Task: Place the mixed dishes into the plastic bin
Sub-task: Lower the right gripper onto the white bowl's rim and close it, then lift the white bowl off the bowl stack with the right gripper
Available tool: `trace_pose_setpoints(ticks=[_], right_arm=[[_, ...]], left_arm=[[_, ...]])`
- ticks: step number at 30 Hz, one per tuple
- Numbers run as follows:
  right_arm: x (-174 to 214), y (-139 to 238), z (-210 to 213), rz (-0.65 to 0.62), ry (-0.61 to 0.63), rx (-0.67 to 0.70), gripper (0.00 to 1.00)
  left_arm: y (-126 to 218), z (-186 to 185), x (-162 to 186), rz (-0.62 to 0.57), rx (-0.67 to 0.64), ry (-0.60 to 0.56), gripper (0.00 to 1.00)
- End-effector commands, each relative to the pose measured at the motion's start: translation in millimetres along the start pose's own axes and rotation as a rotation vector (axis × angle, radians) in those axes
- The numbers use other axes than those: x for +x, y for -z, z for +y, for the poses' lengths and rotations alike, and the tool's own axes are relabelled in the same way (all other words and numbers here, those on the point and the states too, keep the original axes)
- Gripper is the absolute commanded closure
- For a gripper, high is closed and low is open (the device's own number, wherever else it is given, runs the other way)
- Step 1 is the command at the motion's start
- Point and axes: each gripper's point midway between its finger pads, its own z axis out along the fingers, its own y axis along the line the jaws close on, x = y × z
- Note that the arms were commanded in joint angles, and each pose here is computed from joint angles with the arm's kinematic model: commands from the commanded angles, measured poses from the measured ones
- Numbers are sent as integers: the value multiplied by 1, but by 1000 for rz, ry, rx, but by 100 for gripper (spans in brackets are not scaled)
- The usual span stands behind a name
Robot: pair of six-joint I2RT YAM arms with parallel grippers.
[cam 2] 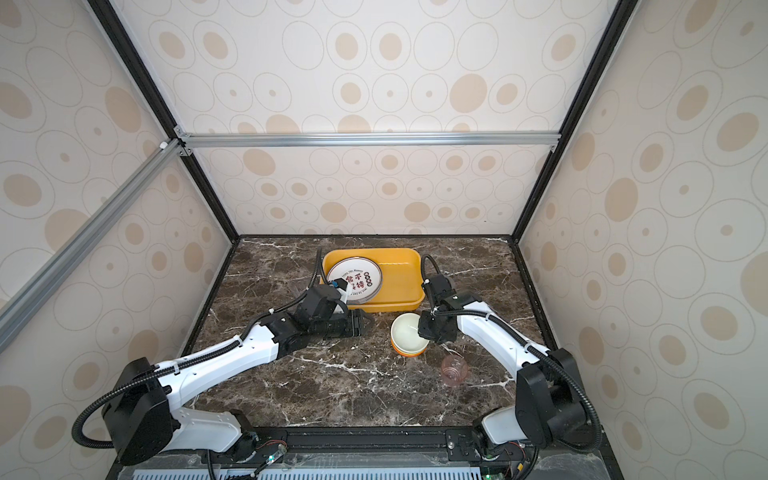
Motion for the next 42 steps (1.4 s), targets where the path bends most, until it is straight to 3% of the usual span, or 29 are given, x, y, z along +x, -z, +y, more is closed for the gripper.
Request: trace_pose_setpoints(ticks=[1,14,24,42], right_arm=[[-2,4,-4,-17,4,37,91],[-10,35,2,-56,62,26,100],[-24,57,22,-75,108,-27,100],[-99,61,67,-95,100,-83,100]], left_arm=[[-2,-4,-1,-4,4,-13,37],[2,-4,-2,-17,3,-15,37],[11,-2,-12,-67,-15,-11,35],[37,18,-34,-162,-46,33,33]])
